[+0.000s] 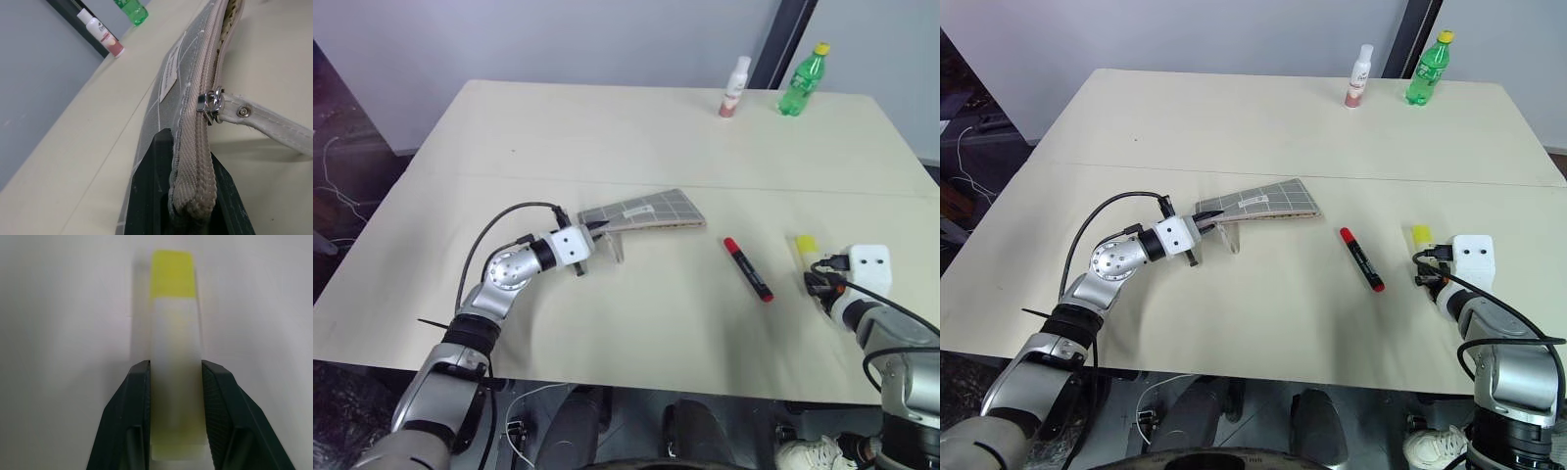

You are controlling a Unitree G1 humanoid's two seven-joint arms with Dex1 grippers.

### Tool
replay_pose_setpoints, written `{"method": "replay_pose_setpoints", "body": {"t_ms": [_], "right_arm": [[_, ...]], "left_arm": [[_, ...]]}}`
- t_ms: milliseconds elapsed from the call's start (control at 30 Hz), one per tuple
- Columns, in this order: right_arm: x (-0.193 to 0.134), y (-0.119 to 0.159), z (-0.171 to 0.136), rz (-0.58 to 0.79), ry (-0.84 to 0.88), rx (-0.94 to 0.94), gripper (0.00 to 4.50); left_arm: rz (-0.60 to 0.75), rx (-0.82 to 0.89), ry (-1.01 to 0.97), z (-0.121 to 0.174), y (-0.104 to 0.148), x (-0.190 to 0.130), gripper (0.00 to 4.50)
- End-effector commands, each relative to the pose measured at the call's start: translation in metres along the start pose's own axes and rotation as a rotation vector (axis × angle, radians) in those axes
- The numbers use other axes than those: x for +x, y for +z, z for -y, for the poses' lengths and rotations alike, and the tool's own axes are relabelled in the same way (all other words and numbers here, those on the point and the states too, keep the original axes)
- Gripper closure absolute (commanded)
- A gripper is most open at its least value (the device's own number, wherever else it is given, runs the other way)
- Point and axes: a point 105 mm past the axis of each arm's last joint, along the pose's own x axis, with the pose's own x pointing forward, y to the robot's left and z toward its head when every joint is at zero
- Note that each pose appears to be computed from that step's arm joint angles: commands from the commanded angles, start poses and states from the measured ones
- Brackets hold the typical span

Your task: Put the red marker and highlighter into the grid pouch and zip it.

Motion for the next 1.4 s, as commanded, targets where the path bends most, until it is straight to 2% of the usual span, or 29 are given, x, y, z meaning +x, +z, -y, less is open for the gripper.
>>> {"method": "replay_pose_setpoints", "body": {"t_ms": [33,100,200,300,433,567,700,900,1100,1400], "right_arm": [[-0.012,0.061,-0.031,0.248,0.174,-0.239,3.62],[-0.026,0.077,-0.068,0.344,0.379,-0.433,3.62],[-0.056,0.093,-0.113,0.451,0.68,-0.549,3.62],[-0.068,0.092,-0.132,0.453,0.809,-0.691,3.62],[-0.053,0.091,-0.144,0.439,0.796,-0.783,3.62],[-0.036,0.097,-0.148,0.45,0.751,-0.775,3.62],[-0.029,0.088,-0.15,0.421,0.749,-0.817,3.62],[-0.031,0.092,-0.153,0.451,0.765,-0.824,3.62],[-0.027,0.082,-0.149,0.415,0.755,-0.895,3.62],[-0.023,0.082,-0.15,0.418,0.741,-0.904,3.62]], "left_arm": [[0.071,-0.057,0.001,-0.016,0.015,-0.002,4.5],[0.062,-0.066,-0.019,-0.019,0.013,-0.002,4.5],[0.065,-0.07,-0.032,-0.027,0.014,-0.001,4.5],[0.099,-0.092,-0.029,-0.034,0.02,0.002,4.5],[0.114,-0.094,-0.061,-0.031,0.021,0.001,4.5],[0.12,-0.078,-0.077,-0.028,0.023,0.0,4.5],[0.13,-0.081,-0.075,-0.026,0.025,0.001,4.5],[0.117,-0.069,-0.083,-0.023,0.022,0.0,4.5],[0.123,-0.066,-0.091,-0.021,0.023,0.001,4.5],[0.139,-0.085,-0.08,-0.024,0.027,0.004,4.5]]}}
